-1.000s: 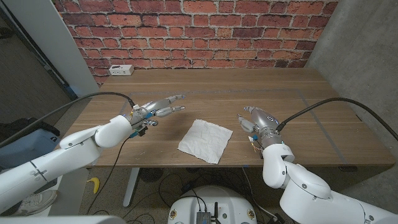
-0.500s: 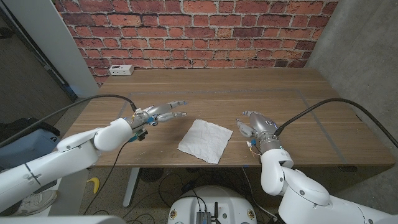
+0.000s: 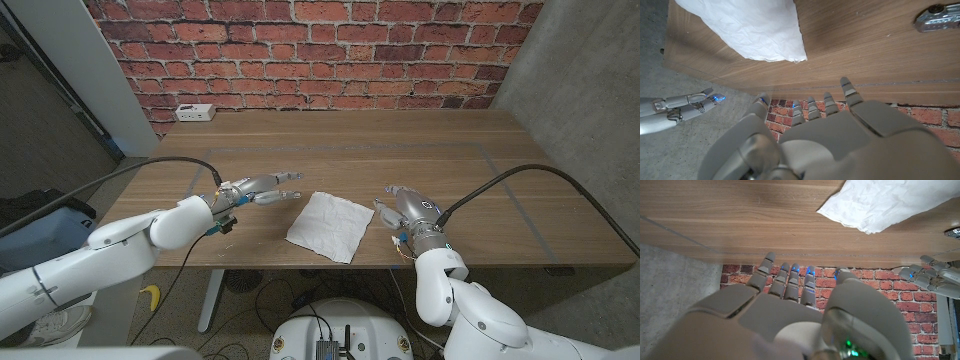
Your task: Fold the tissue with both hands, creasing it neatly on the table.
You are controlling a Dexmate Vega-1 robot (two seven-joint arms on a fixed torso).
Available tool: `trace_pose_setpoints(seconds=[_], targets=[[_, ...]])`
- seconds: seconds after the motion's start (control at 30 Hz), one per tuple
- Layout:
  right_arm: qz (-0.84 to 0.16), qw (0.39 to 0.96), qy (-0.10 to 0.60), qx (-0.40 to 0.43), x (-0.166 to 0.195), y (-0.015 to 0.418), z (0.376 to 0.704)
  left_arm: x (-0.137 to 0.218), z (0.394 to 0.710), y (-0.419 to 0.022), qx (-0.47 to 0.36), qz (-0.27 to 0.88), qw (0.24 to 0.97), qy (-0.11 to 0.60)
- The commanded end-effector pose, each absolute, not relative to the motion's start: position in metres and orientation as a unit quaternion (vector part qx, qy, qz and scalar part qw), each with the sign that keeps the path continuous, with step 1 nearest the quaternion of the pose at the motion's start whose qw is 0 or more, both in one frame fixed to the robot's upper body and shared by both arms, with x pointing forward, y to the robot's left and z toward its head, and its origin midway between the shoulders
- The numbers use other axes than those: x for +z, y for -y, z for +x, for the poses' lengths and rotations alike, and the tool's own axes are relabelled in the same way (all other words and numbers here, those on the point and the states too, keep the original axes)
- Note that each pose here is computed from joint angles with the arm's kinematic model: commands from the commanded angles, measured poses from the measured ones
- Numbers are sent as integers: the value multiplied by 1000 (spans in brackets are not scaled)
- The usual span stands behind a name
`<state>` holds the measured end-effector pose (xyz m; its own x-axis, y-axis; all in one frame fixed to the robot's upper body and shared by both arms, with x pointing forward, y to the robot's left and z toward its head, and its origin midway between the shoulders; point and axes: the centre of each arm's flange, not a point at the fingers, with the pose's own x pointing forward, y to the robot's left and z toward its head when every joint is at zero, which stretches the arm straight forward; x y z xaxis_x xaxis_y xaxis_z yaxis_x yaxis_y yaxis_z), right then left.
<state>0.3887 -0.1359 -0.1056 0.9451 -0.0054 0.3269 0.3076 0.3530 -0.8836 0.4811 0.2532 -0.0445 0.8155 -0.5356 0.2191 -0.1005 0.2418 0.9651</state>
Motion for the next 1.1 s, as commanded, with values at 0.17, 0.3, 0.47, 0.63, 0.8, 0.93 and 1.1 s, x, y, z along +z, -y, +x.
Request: trace_pose_setpoints(seconds=[0.17, 0.3, 0.47, 0.63, 0.8, 0.93, 1.1], targets=[[-566, 811, 127, -77, -126, 125, 380, -58, 469, -248, -154, 622, 729, 242], [-566, 811, 128, -75, -130, 123, 378, -58, 465, -247, -151, 630, 724, 237], [-569, 810, 128, -69, -133, 120, 375, -60, 462, -246, -148, 637, 720, 231], [-569, 810, 125, -66, -137, 119, 373, -62, 460, -242, -154, 648, 714, 219], [-569, 810, 125, -63, -141, 118, 371, -62, 457, -239, -148, 663, 703, 210], [-568, 811, 127, -58, -144, 115, 369, -61, 453, -237, -140, 676, 693, 206], [-567, 813, 125, -48, -149, 112, 370, -61, 452, -233, -137, 690, 682, 200]])
